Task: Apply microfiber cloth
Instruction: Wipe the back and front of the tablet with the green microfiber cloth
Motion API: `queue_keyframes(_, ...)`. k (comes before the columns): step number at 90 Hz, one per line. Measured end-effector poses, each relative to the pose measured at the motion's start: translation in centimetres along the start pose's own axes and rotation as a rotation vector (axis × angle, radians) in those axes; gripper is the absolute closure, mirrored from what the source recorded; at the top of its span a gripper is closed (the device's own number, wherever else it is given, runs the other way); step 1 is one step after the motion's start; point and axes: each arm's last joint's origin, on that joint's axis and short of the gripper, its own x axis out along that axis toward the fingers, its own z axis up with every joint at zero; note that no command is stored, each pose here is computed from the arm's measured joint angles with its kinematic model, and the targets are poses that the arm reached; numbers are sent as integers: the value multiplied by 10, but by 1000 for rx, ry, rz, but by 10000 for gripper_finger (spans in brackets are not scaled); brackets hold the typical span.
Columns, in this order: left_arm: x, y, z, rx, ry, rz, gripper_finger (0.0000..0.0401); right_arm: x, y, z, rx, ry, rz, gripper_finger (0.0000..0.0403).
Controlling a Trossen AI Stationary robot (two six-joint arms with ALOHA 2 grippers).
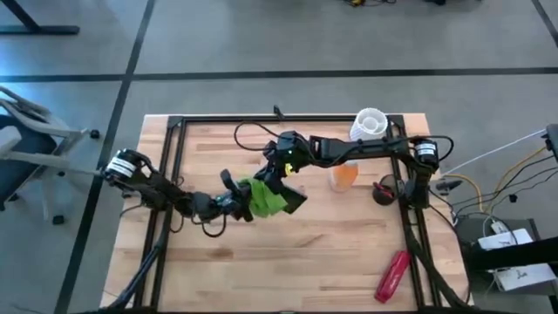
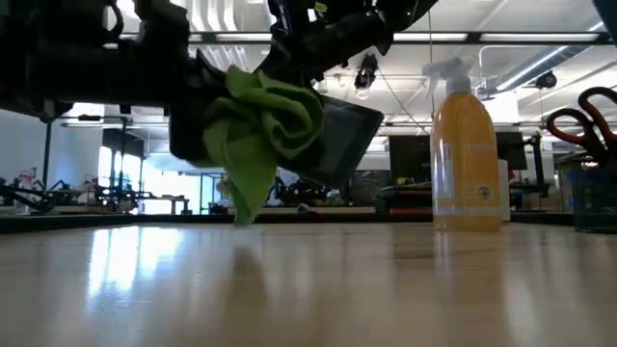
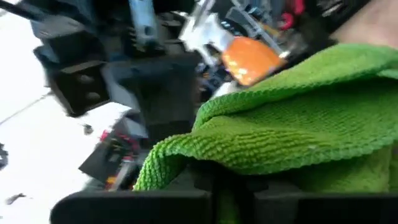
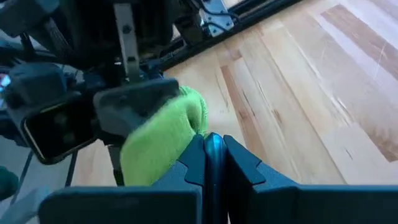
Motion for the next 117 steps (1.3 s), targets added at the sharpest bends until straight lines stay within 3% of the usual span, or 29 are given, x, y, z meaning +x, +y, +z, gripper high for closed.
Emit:
queue_keyframes(17,11,-21,-1,-44,8,-41,401,-1,0,2,-12,-13,-1,396)
queue_keyframes(68,62,-69,33,-61,-118,-104,401,-5,5,6,-12,-4,15,396)
queue_keyframes(89,64,-56,41,-48,-98,-16,401,-3,7,1,-33,33,4,396)
queue_keyframes(105,62,-40,46,33,-55,71,401,1,13,-6,-52,67,0,396)
queue_keyframes(117,57,-32,47,59,-50,80,401,3,16,-9,-67,75,-3,396)
